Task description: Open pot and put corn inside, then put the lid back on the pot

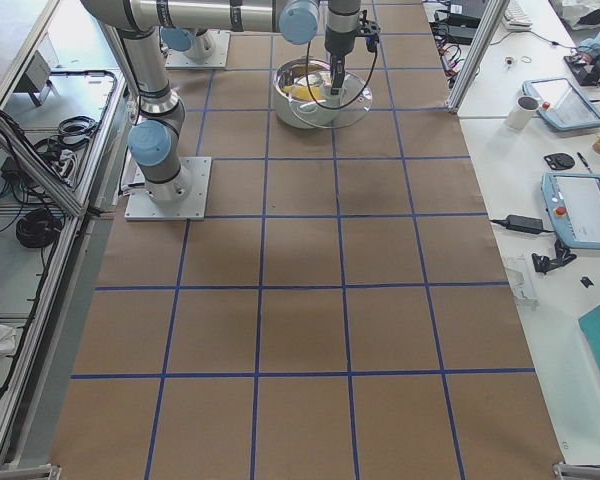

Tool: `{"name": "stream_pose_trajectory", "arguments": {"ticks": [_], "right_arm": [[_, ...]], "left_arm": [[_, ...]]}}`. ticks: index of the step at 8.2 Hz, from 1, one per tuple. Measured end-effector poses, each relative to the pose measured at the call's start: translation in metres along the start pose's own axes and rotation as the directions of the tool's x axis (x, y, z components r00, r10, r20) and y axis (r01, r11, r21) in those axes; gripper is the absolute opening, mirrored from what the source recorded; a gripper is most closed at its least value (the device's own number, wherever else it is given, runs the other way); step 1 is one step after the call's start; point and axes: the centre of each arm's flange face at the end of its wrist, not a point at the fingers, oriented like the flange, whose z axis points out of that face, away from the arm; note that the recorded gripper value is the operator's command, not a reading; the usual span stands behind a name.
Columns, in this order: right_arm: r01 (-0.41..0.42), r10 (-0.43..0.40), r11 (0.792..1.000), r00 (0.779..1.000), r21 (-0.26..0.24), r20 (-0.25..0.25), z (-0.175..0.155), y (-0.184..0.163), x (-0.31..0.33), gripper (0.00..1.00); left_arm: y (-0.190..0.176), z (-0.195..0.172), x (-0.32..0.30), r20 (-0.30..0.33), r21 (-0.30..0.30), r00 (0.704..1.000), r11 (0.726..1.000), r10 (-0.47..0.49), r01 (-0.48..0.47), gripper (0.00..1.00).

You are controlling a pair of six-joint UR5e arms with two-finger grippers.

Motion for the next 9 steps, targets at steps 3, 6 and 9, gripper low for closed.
{"name": "stream_pose_trajectory", "arguments": {"ticks": [3,6,9], "right_arm": [[0.0,0.0,1.0,1.0,-0.001,0.0,0.001,0.0,0.0,0.4],[-0.006,0.006,1.0,1.0,-0.003,0.002,0.005,-0.004,0.0,0.4],[-0.04,0.04,0.999,0.999,-0.006,0.003,0.007,-0.002,-0.016,0.4]], "left_arm": [[0.017,-0.038,-0.087,0.008,0.025,0.996,0.996,-0.088,0.088,1.0],[0.028,-0.058,-0.096,0.013,0.06,0.994,0.992,-0.112,0.111,1.0],[0.039,-0.071,-0.095,0.025,0.078,0.994,0.991,-0.11,0.108,1.0]]}}
